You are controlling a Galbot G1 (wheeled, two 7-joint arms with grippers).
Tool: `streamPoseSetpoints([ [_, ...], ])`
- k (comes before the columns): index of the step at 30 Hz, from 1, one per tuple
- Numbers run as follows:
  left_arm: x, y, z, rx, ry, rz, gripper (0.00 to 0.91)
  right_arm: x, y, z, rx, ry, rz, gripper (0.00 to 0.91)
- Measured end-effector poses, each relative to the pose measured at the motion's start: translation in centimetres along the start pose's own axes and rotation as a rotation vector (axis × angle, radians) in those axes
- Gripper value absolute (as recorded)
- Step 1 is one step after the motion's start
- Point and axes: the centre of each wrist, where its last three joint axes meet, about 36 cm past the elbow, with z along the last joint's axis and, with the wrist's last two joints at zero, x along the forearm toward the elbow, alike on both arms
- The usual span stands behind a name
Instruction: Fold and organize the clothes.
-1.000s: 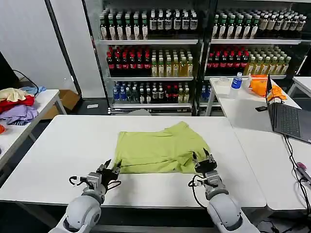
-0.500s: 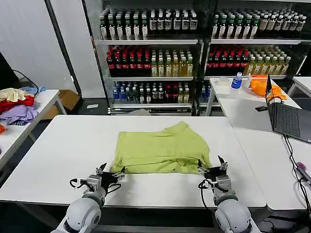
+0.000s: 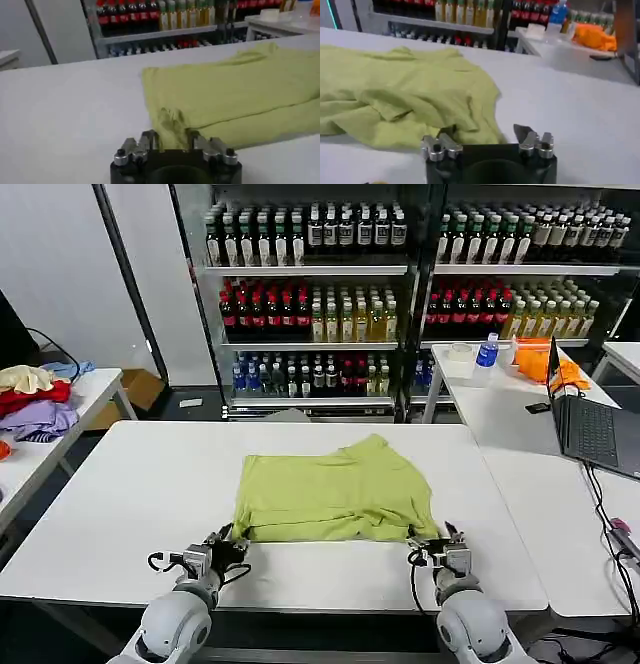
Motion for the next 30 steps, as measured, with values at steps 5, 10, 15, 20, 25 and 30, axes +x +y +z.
streamPoseSetpoints([
  [5,0.1,-0.1,0.4,0.006,0.008,0.009,0.02,0.1,0.0,0.1,-0.016,0.014,-0.009,0.0],
  [10,0.1,0.1,0.8,0.015,0.016,0.016,0.02,0.4,0.0,0.3,-0.019,0.024,-0.013,0.0],
  [15,0.5,0.0,0.9,0.018,0.019,0.027,0.03,0.8,0.1,0.3,-0.022,0.028,-0.01,0.0],
  [20,1.5,-0.1,0.9,0.02,0.026,0.035,0.02,1.9,-0.2,0.4,-0.019,0.026,-0.01,0.0],
  [25,3.1,-0.3,1.2,0.022,0.033,0.042,0.02,3.7,-0.6,0.6,-0.011,0.02,-0.007,0.0],
  [30,5.4,-0.8,1.5,0.024,0.032,0.048,0.02,5.8,-1.1,1.2,-0.006,0.022,-0.001,0.0],
])
